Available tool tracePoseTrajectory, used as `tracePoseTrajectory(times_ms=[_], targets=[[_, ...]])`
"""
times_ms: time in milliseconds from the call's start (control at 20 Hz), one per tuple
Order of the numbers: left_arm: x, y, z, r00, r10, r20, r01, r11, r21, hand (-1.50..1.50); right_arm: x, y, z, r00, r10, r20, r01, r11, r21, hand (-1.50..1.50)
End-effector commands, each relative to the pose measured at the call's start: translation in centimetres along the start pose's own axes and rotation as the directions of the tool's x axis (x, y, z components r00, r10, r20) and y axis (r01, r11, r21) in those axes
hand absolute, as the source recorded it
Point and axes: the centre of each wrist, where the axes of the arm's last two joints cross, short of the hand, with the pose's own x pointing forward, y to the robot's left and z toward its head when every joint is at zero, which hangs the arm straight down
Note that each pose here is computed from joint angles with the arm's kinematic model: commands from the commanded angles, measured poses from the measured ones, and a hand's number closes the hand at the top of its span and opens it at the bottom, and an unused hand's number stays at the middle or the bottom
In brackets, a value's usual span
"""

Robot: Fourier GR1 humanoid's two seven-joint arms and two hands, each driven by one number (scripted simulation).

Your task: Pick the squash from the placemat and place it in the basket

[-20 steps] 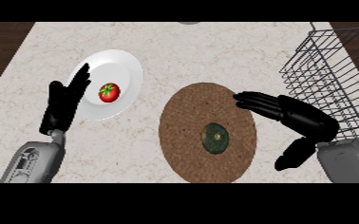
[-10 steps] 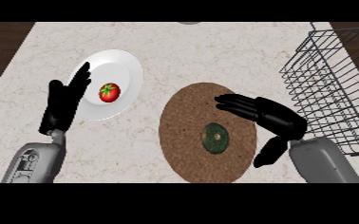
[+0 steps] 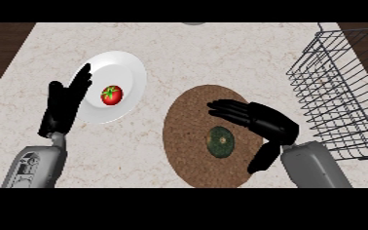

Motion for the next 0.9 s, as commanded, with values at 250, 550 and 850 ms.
tracePoseTrajectory(times_ms=[250,550,850], targets=[[0.1,-0.7,-0.9,1.000,0.011,-0.011,-0.012,1.000,-0.017,0.00,-0.1,1.6,-2.4,0.998,0.010,-0.055,-0.008,0.999,0.043,-1.50],[-0.3,-1.0,0.3,1.000,0.005,-0.003,-0.005,1.000,0.001,0.00,-1.9,3.9,-1.4,0.999,-0.022,-0.048,0.025,0.997,0.069,-1.50],[-1.9,0.6,0.0,1.000,0.001,-0.015,-0.001,1.000,-0.010,0.00,0.0,3.2,-1.3,0.999,-0.006,-0.045,0.008,0.998,0.060,-1.50]])
